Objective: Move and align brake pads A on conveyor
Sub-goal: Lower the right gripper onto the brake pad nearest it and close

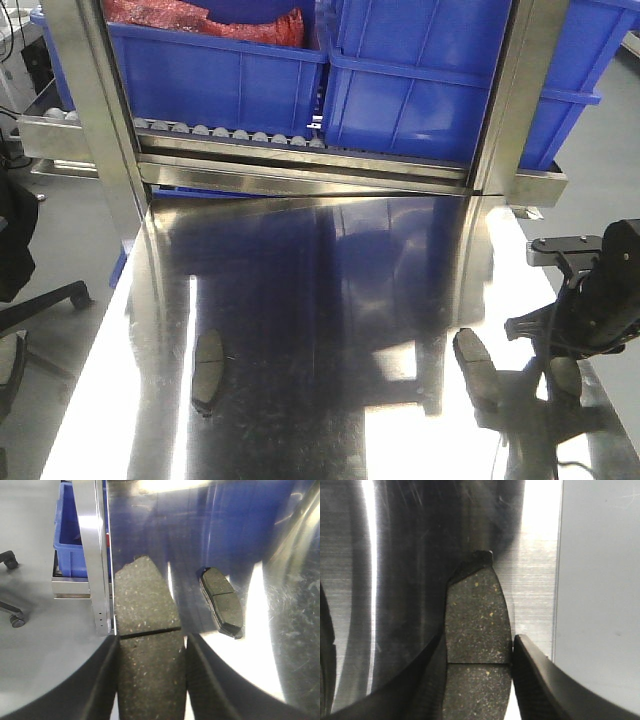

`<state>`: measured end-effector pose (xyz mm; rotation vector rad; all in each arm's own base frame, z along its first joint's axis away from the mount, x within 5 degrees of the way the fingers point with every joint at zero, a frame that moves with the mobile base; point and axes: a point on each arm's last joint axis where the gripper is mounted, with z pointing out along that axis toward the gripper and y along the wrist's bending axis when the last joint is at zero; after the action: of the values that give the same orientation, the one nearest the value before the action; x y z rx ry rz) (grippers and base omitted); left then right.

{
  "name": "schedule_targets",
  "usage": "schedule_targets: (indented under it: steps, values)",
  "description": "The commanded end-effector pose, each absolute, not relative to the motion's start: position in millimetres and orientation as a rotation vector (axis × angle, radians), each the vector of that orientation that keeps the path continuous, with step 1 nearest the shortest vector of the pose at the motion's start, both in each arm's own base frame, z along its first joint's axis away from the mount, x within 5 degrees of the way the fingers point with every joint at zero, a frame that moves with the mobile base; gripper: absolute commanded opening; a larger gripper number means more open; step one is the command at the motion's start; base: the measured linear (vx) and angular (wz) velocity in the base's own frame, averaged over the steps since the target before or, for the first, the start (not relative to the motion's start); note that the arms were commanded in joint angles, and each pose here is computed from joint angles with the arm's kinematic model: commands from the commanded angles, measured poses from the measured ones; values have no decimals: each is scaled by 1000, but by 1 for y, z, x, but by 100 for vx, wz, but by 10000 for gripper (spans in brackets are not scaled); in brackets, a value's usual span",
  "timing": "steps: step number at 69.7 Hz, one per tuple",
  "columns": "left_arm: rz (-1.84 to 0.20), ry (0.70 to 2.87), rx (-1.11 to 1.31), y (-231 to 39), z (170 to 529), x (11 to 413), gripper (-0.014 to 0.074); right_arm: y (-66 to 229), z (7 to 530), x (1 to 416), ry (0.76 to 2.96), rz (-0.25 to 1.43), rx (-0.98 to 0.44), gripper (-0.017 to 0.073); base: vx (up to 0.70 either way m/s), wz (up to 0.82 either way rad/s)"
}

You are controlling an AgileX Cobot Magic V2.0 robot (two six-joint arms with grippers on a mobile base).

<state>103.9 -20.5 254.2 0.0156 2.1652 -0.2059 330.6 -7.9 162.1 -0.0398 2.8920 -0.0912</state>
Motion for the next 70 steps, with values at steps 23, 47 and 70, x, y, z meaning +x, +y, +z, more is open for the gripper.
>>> schedule_targets:
  steps: [23,47,70]
  values:
    - [-230,2052,23,-22,271,108,65,-10,182,336,2809,-101,-47,148,0,0]
    - [-230,2052,23,-22,271,108,65,-10,199,333,2757,-102,-44,148,0,0]
    - [-230,2052,23,-22,271,108,65,-10,221,327,2685,-103,-41,148,0,0]
